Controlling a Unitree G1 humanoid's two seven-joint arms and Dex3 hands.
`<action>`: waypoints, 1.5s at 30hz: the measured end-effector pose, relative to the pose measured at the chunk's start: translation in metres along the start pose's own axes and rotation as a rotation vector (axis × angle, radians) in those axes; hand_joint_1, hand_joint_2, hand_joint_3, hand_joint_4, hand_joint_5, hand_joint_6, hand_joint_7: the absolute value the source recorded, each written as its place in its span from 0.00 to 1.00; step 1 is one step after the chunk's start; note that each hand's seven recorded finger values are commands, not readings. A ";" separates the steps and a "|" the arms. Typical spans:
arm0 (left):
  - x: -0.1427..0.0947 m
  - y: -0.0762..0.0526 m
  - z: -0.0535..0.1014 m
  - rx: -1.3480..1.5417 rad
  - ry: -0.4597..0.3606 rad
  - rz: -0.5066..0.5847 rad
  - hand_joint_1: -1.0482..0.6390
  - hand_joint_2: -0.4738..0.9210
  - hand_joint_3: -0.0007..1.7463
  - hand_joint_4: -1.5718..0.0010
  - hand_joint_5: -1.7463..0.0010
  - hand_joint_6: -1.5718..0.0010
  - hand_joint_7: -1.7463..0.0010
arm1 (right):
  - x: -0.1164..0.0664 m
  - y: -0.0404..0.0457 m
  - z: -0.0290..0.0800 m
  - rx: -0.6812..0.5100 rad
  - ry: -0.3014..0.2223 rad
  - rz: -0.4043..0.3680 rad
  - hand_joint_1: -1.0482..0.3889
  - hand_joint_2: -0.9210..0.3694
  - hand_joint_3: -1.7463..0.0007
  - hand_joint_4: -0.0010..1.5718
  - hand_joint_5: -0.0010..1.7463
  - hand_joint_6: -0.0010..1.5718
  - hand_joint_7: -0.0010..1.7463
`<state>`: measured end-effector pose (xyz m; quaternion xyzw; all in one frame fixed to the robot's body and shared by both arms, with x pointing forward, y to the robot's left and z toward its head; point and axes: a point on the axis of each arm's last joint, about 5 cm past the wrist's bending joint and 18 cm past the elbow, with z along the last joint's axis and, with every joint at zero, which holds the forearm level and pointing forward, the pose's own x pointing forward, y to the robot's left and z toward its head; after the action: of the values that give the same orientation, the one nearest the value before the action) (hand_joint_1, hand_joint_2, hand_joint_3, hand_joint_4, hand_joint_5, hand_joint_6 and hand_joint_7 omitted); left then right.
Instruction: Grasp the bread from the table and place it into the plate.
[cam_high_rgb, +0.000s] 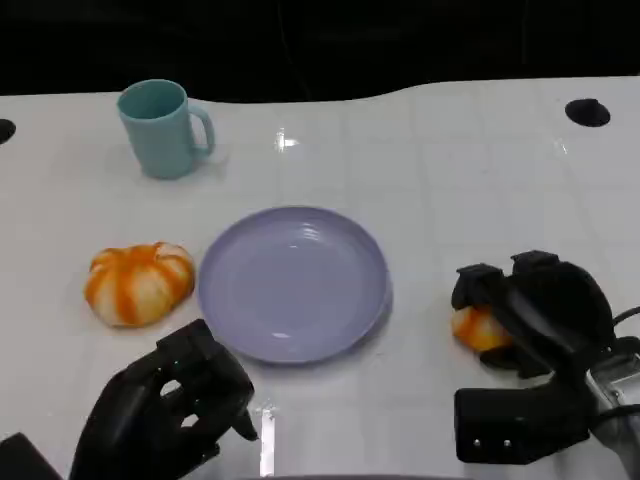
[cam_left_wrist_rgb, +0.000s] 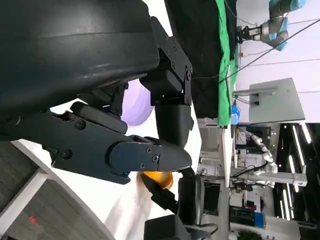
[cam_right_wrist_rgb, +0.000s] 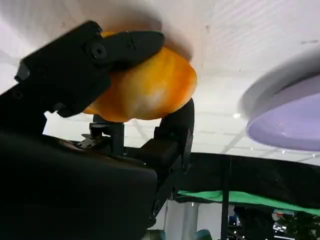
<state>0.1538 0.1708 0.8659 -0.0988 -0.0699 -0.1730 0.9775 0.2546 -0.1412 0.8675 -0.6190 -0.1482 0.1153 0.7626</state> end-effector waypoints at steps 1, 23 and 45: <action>0.000 0.000 0.000 0.000 0.000 0.000 0.29 1.00 0.18 0.59 0.00 0.63 0.15 | 0.001 0.0000 0.000 0.000 -0.003 -0.006 0.61 0.34 0.42 0.58 1.00 0.42 1.00; 0.001 -0.001 0.000 0.004 0.001 -0.002 0.30 1.00 0.18 0.59 0.00 0.63 0.14 | 0.019 -0.0210 0.013 0.159 -0.145 -0.240 0.58 0.48 0.26 0.62 1.00 0.46 1.00; 0.001 -0.003 -0.002 0.016 0.011 -0.010 0.30 1.00 0.19 0.58 0.00 0.62 0.14 | 0.070 -0.0252 0.092 0.410 -0.335 -0.129 0.58 0.49 0.21 0.63 1.00 0.49 0.99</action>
<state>0.1542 0.1674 0.8643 -0.0897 -0.0662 -0.1777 0.9777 0.2856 -0.0372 0.9156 -0.4134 -0.2849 0.1947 0.8426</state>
